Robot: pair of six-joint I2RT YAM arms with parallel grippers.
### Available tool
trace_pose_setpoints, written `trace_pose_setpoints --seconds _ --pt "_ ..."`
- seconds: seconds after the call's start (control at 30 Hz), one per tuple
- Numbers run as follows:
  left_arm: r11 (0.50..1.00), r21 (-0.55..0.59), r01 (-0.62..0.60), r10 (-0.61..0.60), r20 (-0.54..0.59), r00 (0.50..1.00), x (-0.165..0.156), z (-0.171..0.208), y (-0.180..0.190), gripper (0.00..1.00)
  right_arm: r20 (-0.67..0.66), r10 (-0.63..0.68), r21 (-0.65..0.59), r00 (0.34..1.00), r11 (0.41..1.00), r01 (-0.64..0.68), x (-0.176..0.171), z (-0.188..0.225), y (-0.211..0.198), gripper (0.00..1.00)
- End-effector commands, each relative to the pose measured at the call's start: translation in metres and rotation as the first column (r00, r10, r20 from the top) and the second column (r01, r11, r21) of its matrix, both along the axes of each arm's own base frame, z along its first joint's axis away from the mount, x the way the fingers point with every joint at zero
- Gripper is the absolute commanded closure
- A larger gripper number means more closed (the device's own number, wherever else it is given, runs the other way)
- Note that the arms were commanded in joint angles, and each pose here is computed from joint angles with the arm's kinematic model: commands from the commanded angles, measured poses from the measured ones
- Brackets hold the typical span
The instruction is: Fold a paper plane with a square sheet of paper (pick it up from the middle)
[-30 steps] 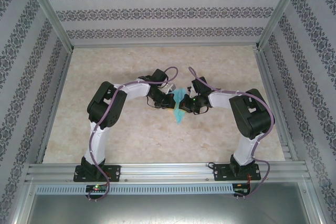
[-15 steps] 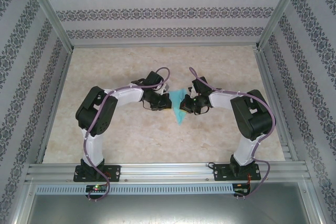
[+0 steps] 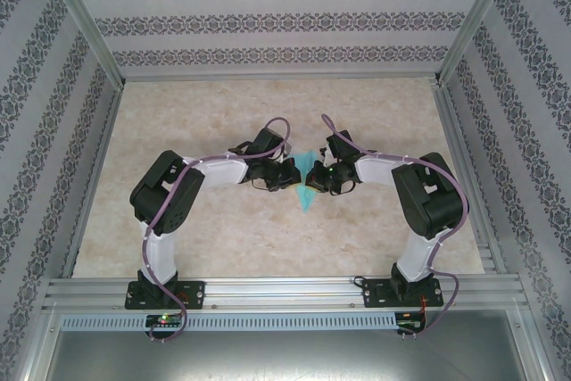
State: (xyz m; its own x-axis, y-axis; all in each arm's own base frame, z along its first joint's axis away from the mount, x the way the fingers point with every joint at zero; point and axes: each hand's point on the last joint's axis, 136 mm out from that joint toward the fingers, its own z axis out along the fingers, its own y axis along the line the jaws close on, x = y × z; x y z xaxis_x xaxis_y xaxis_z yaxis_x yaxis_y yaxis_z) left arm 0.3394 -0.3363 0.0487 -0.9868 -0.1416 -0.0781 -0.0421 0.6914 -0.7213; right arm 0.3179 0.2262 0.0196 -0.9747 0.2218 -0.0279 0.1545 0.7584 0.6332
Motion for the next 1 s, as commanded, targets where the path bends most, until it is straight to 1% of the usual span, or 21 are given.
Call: trace_pose_setpoints --seconds 0.0,0.13,0.33,0.7,0.83,0.97 --pt "1.0 0.009 -0.016 0.016 -0.003 1.0 0.0 -0.013 -0.003 0.96 -0.002 -0.017 -0.011 1.0 1.0 0.017 -0.002 0.003 -0.004 0.98" --pt "0.999 0.033 -0.025 0.025 -0.006 1.0 0.001 -0.021 0.001 0.97 0.0 -0.017 -0.011 1.0 1.0 0.017 -0.002 0.004 -0.004 0.98" --pt "0.999 0.037 -0.018 0.019 -0.028 0.999 -0.001 -0.033 -0.001 0.99 0.001 -0.016 -0.007 1.0 1.0 0.016 -0.002 0.005 -0.003 0.97" --pt "0.992 0.127 0.002 0.003 -0.037 0.999 -0.01 -0.049 0.014 1.0 0.008 -0.013 0.01 1.0 1.0 0.013 0.001 0.011 0.0 0.97" --pt "0.991 0.131 0.013 -0.006 -0.049 0.999 -0.011 -0.056 0.014 1.0 0.013 -0.012 0.033 1.0 0.999 0.012 0.001 0.015 0.004 0.97" --pt "0.992 0.127 0.018 -0.013 -0.046 0.999 -0.01 -0.053 0.014 1.0 0.012 -0.01 0.021 1.0 1.0 0.01 0.001 0.015 0.004 0.97"
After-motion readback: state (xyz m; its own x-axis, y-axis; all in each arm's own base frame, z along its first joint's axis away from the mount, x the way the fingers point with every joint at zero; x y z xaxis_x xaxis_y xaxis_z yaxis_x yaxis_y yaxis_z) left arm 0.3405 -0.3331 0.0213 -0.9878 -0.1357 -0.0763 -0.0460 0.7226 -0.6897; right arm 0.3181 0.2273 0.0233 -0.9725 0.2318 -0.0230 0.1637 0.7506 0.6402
